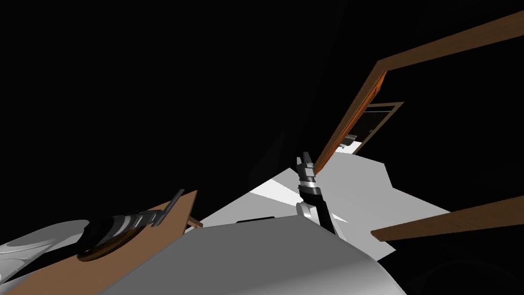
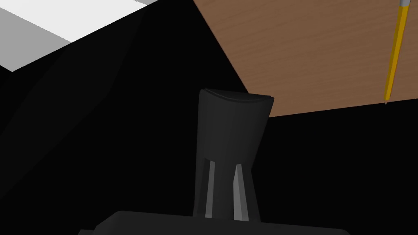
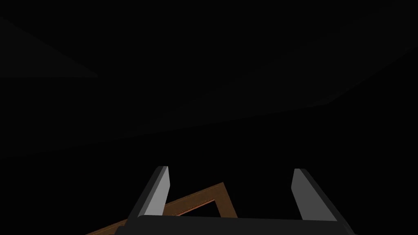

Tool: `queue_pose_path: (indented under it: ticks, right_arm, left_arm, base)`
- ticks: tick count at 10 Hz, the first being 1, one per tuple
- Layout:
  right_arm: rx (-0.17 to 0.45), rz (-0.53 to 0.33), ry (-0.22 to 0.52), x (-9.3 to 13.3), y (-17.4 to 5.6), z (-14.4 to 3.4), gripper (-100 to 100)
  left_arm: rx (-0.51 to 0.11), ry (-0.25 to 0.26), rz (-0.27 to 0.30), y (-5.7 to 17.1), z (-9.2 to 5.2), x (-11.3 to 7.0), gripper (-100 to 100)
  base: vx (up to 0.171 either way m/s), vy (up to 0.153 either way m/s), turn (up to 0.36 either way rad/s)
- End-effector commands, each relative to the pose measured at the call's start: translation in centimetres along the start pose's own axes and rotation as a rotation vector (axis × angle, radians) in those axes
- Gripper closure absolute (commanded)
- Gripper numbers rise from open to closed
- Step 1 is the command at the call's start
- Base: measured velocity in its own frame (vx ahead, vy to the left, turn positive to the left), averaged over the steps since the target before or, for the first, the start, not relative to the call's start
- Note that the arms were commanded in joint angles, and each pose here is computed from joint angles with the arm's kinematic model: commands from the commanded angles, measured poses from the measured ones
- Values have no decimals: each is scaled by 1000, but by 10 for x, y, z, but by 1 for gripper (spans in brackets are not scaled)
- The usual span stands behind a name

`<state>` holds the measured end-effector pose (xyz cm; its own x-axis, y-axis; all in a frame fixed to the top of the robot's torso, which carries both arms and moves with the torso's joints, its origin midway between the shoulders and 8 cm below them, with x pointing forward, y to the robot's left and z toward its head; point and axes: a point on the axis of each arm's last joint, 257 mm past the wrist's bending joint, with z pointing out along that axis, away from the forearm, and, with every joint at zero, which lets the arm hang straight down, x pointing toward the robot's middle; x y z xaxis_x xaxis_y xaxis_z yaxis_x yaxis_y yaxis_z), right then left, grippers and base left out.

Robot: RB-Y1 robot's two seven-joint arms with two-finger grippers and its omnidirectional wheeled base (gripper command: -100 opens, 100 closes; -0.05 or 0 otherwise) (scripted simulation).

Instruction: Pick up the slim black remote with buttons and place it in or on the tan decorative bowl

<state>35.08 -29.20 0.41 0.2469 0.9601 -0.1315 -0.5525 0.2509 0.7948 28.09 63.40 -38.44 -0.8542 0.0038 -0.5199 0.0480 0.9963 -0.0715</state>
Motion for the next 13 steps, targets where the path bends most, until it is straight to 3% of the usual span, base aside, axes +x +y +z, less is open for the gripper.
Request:
queue_pose_path:
  ticks: [1,7,8,10,13]
  right_arm:
    - [0,0,0,0,0,0,0]
    - [0,0,0,0,0,0,0]
    - [0,0,0,0,0,0,0]
    - [0,0,0,0,0,0,0]
    - [0,0,0,0,0,0,0]
  left_arm:
    - [2,40,6,1,-1,7,100]
    - [6,158,14,3,-5,24,100]
    - [13,186,-14,2,-7,25,100]
    - [2,214,10,6,-9,32,100]
    - [-3,294,-22,8,-14,43,100]
  base:
    - [131,53,201]
    - [106,46,146]
    - [156,45,242]
    - [110,64,64]
    - [141,75,210]
